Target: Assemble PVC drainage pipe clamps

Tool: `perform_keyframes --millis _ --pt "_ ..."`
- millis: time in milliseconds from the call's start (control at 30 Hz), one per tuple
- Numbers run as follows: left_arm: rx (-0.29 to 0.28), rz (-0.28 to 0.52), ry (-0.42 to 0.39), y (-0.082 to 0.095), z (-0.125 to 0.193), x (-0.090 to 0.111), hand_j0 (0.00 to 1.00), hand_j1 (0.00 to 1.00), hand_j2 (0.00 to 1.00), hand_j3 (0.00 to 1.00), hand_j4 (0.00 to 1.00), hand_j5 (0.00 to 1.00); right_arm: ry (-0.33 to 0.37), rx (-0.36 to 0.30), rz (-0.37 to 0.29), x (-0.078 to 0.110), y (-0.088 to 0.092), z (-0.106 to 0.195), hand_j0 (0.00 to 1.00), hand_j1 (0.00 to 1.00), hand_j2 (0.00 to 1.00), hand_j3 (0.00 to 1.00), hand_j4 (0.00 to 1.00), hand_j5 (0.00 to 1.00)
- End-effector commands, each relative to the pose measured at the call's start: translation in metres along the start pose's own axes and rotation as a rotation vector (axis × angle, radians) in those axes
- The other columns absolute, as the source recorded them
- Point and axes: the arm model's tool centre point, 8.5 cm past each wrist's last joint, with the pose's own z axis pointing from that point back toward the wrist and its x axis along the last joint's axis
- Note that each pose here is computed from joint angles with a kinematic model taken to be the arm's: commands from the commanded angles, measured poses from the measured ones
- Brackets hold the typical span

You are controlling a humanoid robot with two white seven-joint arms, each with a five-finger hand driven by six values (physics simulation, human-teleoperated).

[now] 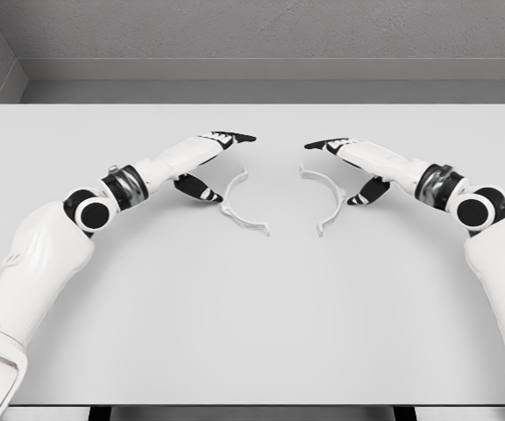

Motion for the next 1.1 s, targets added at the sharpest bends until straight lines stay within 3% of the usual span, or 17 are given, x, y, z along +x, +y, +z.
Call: perform_keyframes --millis 0,167,867,1000,1067 --pt "0.004 0.007 -0.004 0.000 -0.001 0.001 1.00 1.00 1.00 1.00 1.00 1.00 -0.010 0.000 -0.001 0.003 0.000 -0.002 1.00 1.00 1.00 1.00 1.00 1.00" --pt "0.001 0.008 -0.016 -0.002 -0.005 0.005 1.00 1.00 1.00 1.00 1.00 1.00 -0.011 -0.018 0.006 0.003 -0.010 0.000 1.00 1.00 1.00 1.00 1.00 1.00" --pt "-0.006 0.023 -0.070 -0.013 -0.027 0.027 1.00 1.00 1.00 1.00 1.00 1.00 -0.058 -0.025 0.031 0.019 -0.011 -0.007 1.00 1.00 1.00 1.00 1.00 1.00" --pt "-0.006 0.028 -0.080 -0.015 -0.031 0.032 1.00 1.00 1.00 1.00 1.00 1.00 -0.035 -0.029 0.037 0.011 -0.015 0.003 1.00 1.00 1.00 1.00 1.00 1.00" --pt "-0.013 0.024 -0.079 -0.015 -0.031 0.032 1.00 1.00 1.00 1.00 1.00 1.00 -0.016 -0.063 0.007 -0.006 -0.030 0.030 1.00 1.00 1.00 1.00 1.00 1.00"
